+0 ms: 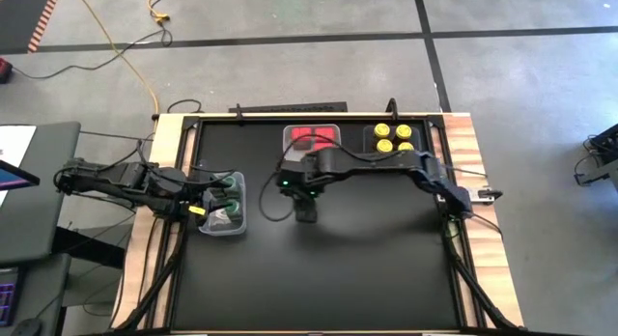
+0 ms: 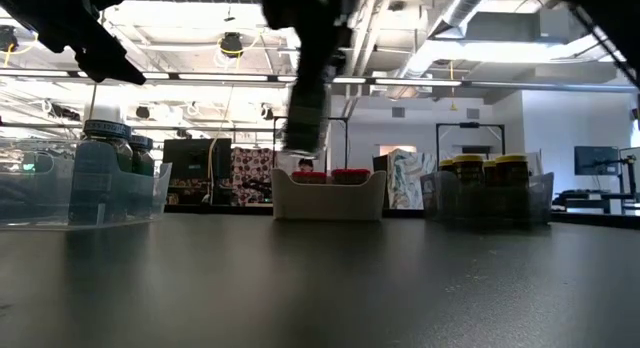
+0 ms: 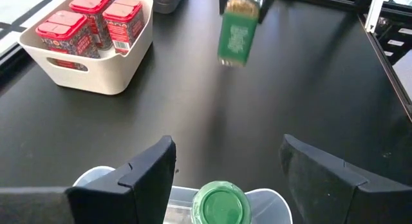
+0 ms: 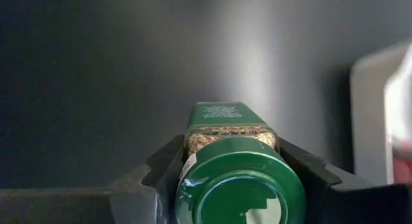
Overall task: Sort spices by type
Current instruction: Put the green seasoning bottle into the transparent bin
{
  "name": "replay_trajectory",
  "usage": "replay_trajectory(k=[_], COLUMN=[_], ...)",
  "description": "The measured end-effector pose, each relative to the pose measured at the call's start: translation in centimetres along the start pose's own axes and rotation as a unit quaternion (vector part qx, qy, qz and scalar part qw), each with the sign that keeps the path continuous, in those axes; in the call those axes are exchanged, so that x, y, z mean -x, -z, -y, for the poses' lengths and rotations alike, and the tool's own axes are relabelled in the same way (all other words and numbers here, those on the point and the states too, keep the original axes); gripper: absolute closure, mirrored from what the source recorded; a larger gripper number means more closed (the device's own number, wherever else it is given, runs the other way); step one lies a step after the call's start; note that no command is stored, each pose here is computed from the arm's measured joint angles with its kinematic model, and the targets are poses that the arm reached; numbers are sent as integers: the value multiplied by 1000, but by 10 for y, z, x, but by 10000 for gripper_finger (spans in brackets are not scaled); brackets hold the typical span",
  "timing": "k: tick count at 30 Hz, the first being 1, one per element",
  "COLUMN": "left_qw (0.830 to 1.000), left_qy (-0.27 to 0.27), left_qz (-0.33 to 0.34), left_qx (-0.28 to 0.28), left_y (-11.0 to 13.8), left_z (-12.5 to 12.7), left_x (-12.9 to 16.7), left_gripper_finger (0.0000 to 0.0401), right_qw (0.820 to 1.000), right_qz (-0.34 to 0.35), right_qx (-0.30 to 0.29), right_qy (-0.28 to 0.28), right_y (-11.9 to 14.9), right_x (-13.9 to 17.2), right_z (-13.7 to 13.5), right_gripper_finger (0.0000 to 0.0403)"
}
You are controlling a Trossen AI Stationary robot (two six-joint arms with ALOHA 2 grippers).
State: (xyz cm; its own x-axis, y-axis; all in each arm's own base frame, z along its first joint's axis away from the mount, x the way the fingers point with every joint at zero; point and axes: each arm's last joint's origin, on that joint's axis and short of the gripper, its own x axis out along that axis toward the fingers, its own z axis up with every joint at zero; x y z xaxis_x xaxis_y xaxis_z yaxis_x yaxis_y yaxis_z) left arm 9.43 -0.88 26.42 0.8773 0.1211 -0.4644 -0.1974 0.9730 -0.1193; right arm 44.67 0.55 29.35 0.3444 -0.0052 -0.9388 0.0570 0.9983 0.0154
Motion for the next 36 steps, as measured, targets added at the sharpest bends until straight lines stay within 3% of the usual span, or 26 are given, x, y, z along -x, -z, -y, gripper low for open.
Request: replay_trajectory(k=[5, 20, 26, 36], left_qw=[1000, 1000, 1000, 1000], left_qy=[0, -2, -1, -2], left_qz=[0, -6, -6, -6], left_qx=[0, -7, -7, -7], left_y=[0, 1, 1, 1], left_z=[0, 0, 0, 0], left_x=[0, 0, 0, 0], left_gripper_finger=[135, 135, 135, 135], right_qw=[1000, 996, 996, 995], right_qz=[11, -76, -79, -75], right_qx=[-1, -31, -36, -64], right_qy=[-10, -23, -22, -20], right_y=[-20, -12, -12, -13], right_x=[-14, -73, -84, -82], right_z=[-1, -3, -6, -7], right_gripper_finger=[184, 184, 183, 74])
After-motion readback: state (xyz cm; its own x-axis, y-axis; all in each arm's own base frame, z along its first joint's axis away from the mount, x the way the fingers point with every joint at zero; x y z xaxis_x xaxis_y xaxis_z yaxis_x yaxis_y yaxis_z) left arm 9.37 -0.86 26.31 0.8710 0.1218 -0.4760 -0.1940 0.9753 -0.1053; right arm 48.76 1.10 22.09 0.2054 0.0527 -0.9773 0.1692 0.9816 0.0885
